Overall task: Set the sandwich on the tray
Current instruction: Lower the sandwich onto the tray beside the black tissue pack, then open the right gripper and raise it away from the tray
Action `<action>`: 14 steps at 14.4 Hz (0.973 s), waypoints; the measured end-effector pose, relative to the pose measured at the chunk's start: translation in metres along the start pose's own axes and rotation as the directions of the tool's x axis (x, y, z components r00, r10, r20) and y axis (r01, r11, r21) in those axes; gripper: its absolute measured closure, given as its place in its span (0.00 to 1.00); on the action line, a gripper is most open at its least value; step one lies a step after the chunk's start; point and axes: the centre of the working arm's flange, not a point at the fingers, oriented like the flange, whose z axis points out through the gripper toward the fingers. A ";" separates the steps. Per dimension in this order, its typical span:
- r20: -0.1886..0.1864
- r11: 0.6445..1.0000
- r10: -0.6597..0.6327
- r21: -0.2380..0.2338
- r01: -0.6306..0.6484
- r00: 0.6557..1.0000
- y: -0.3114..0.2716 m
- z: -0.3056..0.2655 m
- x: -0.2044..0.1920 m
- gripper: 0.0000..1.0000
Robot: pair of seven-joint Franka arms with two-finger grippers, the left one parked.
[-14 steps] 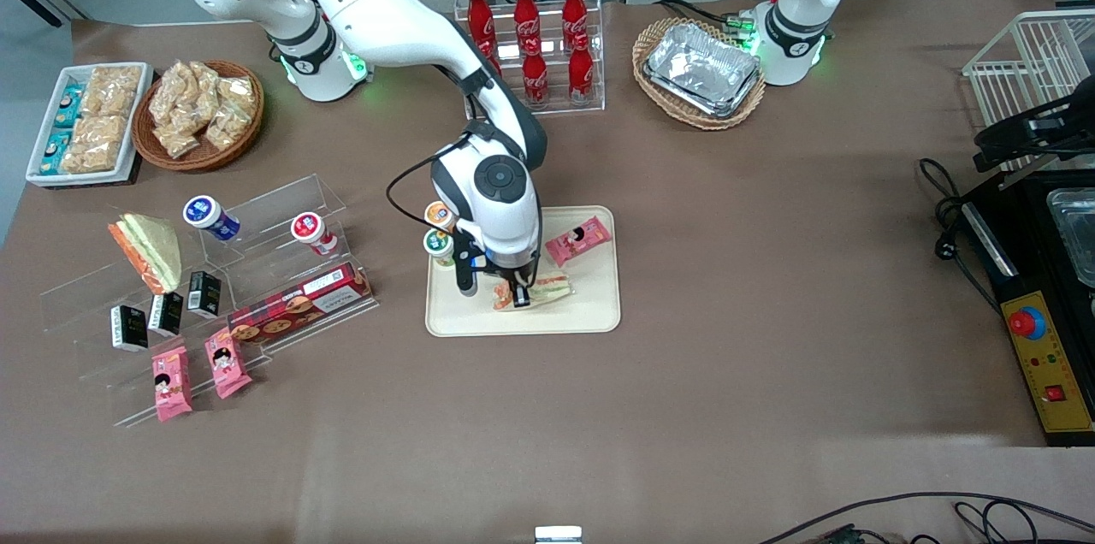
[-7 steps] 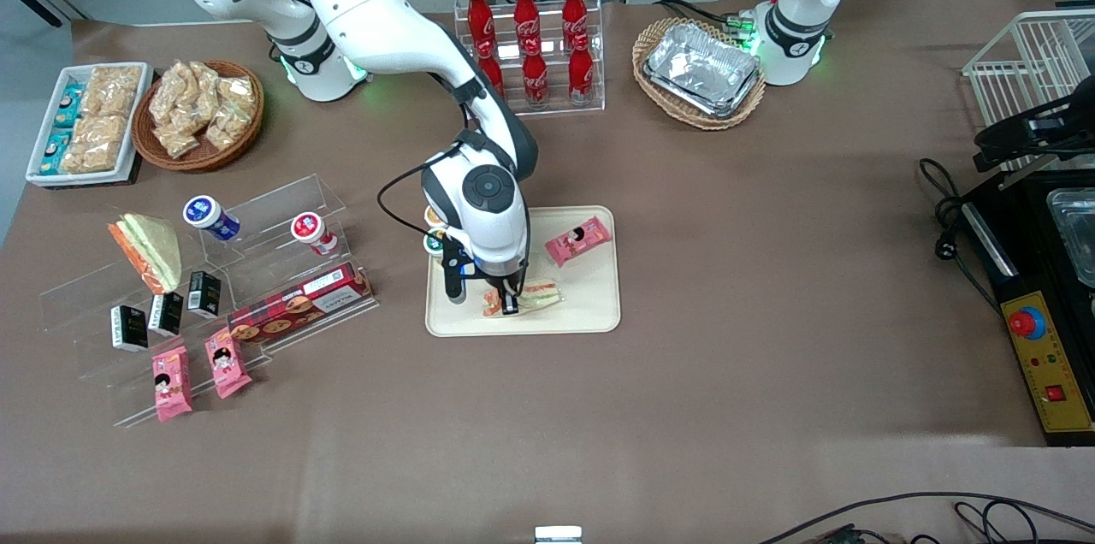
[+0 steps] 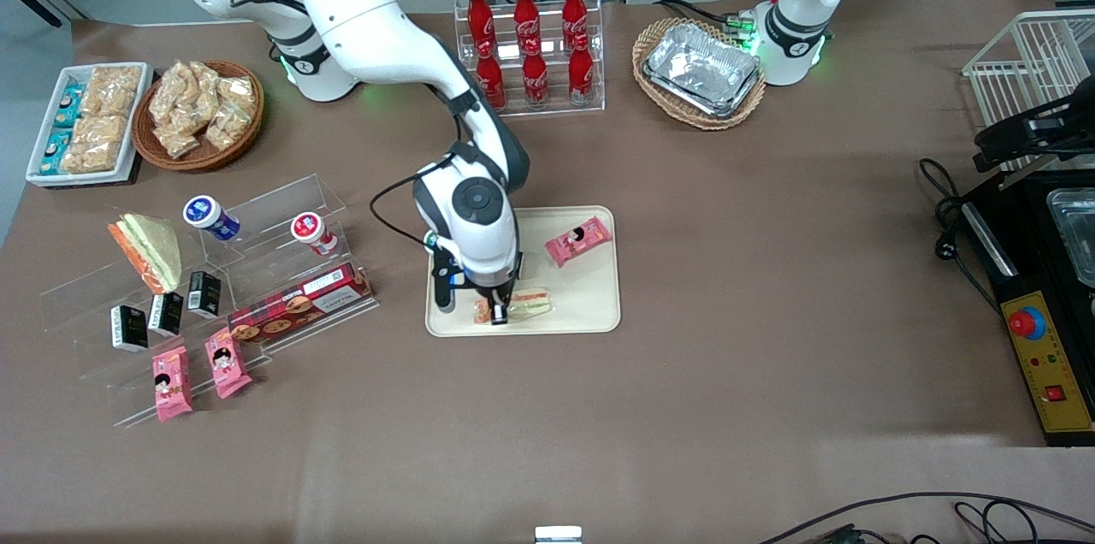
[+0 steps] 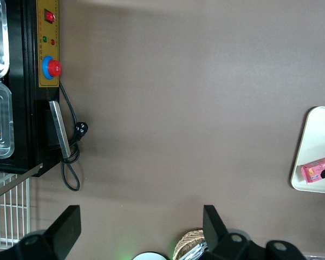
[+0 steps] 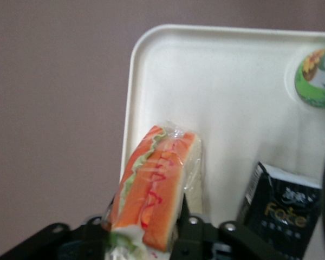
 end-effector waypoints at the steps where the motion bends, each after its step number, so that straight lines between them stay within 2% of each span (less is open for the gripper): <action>1: 0.000 1.000 0.007 0.001 -0.007 1.000 -0.003 0.000 0.005 0.44; 6: 0.011 1.000 0.023 -0.006 -0.023 1.000 -0.014 -0.037 0.010 0.01; 9: 0.021 0.999 0.020 -0.029 -0.019 1.000 -0.013 -0.080 0.006 0.00; 10: 0.033 0.999 0.021 -0.024 -0.021 0.999 -0.015 -0.098 0.005 0.00; 14: 0.100 0.998 0.048 0.039 -0.052 0.994 -0.030 -0.174 0.021 0.00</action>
